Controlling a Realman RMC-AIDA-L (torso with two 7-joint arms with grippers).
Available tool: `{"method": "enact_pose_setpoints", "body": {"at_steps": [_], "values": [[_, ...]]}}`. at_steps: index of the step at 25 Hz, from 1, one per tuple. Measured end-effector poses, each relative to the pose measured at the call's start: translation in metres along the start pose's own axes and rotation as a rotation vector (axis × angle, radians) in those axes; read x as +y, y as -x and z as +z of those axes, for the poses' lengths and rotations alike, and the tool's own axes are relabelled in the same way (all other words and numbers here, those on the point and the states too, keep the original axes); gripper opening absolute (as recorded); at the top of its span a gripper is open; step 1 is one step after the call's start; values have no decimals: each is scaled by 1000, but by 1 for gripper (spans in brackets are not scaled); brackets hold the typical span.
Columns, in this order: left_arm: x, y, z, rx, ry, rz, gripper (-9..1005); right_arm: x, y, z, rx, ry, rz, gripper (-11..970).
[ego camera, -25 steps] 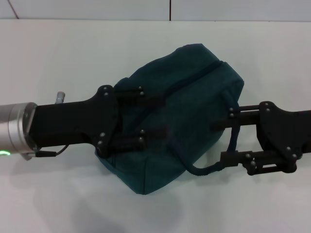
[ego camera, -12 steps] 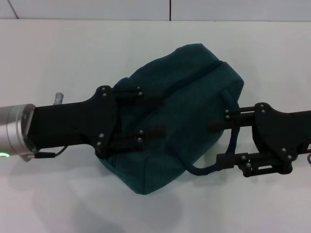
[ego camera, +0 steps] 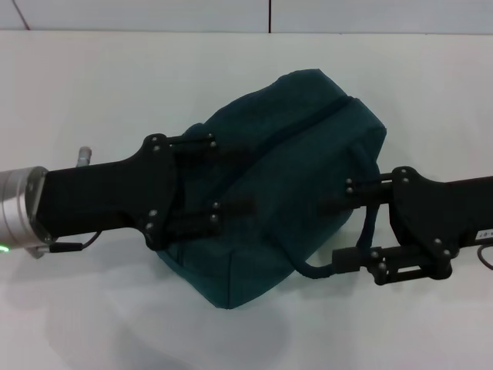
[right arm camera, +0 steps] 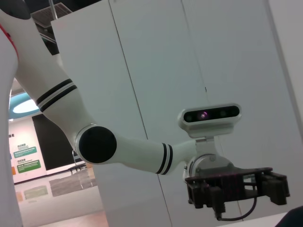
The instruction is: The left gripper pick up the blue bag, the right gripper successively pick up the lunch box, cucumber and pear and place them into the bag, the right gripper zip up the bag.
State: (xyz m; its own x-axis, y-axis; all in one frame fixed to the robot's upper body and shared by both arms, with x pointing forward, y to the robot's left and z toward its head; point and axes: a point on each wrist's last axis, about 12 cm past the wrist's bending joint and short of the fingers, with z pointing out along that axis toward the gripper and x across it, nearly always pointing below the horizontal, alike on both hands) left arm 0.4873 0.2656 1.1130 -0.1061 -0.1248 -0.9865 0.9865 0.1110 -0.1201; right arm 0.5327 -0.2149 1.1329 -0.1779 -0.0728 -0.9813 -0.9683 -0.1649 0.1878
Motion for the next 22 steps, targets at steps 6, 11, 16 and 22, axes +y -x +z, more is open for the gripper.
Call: {"method": "enact_pose_setpoints", "body": {"at_steps": [6, 11, 16, 22], "values": [[-1, -1, -1, -1, 2, -2, 570, -1, 0, 1, 2, -2, 0, 635], [-1, -1, -1, -2, 2, -5, 570, -1, 0, 1, 2, -4, 0, 635], [-2, -2, -1, -4, 3, -8, 570, -1, -1, 1, 4, -3, 2, 635], [-2, -2, -1, -4, 2, -8, 570, 0, -2, 2, 9, -1, 5, 635]]}}
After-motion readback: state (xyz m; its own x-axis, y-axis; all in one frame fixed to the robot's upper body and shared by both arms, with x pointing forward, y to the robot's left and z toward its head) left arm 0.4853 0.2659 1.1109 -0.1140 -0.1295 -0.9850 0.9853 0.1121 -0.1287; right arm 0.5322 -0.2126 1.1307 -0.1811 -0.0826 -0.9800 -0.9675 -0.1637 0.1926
